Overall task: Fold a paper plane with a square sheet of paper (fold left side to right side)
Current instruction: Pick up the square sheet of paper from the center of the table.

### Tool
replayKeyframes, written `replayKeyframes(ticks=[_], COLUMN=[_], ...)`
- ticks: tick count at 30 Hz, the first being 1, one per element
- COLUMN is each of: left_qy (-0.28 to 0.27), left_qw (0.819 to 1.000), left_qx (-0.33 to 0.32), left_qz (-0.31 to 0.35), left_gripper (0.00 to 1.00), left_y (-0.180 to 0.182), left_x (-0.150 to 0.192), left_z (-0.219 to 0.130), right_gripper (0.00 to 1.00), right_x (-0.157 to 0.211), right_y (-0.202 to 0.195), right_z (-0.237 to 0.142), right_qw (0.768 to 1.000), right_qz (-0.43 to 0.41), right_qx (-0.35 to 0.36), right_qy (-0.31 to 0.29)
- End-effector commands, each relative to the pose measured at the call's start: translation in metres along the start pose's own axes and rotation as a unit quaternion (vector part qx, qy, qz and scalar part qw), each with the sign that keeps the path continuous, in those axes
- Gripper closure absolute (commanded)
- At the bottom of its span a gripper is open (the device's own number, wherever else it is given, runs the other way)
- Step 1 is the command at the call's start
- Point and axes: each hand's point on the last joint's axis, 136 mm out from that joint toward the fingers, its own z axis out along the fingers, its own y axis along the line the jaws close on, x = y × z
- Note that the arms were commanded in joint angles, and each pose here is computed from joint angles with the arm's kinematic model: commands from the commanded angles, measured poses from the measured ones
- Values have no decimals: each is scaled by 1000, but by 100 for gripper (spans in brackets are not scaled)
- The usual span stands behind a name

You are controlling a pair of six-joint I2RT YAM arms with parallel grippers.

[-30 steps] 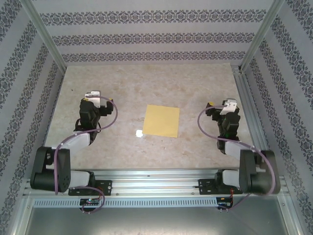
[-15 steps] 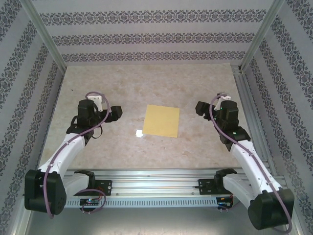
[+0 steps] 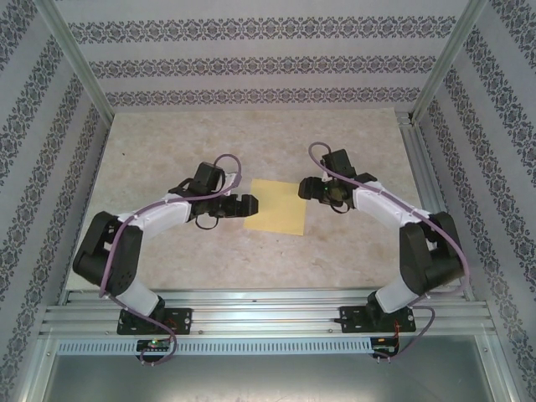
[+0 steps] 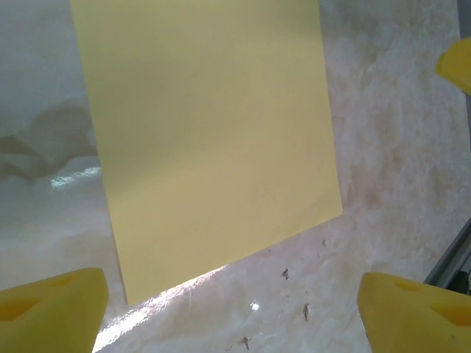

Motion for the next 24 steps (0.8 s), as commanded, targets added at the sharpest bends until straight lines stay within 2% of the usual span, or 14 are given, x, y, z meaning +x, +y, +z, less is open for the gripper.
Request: replayKeyframes(ticks=[1, 11, 24], left_qy=[16, 54, 72], left_qw=[1000, 998, 997], left_qx=[13, -11, -21], left_qz=[-4, -21, -24], left_gripper=[13, 14, 14], left_y=[-15, 0, 9], left_x=[-4, 14, 25], left_z=[15, 44, 55], right_gripper=[25, 27, 23], right_x=[-8, -28, -1], right_y=[2, 4, 9], right_z=[18, 73, 100], right_qw=[999, 994, 992], right_qz=[-24, -56, -37], right_qx=[24, 70, 64], right_qy=[29, 65, 106])
